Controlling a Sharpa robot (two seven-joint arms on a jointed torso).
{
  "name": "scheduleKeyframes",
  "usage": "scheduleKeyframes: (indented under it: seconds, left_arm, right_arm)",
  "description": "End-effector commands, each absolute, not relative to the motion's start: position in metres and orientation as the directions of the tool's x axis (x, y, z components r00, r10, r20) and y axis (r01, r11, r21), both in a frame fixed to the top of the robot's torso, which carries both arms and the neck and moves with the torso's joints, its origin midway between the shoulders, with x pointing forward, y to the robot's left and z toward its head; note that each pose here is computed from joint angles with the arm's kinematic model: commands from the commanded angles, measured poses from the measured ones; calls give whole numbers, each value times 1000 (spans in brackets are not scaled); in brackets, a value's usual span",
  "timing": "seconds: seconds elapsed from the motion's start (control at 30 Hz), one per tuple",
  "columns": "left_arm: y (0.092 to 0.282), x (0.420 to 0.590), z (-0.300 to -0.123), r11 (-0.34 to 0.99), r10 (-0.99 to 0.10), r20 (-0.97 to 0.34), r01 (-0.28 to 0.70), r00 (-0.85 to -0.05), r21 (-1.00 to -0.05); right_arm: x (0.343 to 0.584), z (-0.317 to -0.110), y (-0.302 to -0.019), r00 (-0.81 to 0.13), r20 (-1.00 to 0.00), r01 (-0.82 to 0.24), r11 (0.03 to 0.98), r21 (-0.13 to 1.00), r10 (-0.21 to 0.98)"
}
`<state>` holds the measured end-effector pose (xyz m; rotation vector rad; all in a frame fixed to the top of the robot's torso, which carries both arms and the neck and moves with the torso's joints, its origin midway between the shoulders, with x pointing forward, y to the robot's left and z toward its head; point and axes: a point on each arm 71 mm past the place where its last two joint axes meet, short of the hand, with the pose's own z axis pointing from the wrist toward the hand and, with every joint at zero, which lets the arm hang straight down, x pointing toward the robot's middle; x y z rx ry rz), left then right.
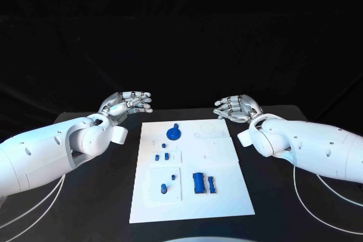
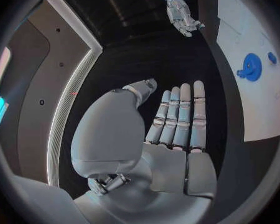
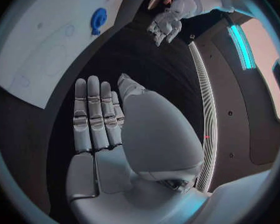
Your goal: Assemble the parts on the task board
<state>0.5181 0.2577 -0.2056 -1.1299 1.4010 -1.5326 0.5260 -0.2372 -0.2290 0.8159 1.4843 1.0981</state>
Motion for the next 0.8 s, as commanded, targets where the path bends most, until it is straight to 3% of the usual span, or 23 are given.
scheduleKeyframes:
  seconds: [0.03, 0.1, 0.13, 0.2, 0.5, 0.8]
  left_arm:
    - [264, 523, -204, -173, -967, 161, 42, -199, -984]
    - [264, 525, -205, -179, -970, 167, 50, -178, -983]
    - [258, 523, -209, -135, -954, 132, -9, -268, -991]
    - [258, 522, -209, -134, -955, 132, -9, -266, -991]
    - [242, 511, -215, -109, -972, 107, -6, -211, -994]
    - [212, 484, -222, -53, -994, 53, -2, -99, -999]
  right_arm:
    - [535, -227, -240, -191, -202, -91, 188, 978, 960]
    - [540, -227, -240, -184, -193, -94, 178, 980, 964]
    - [538, -229, -241, -165, -298, -70, 290, 955, 940]
    - [537, -229, -240, -164, -294, -69, 286, 956, 942]
    - [515, -232, -223, -121, -187, -53, 182, 982, 975]
    - [475, -227, -199, -43, -32, -14, 32, 999, 999]
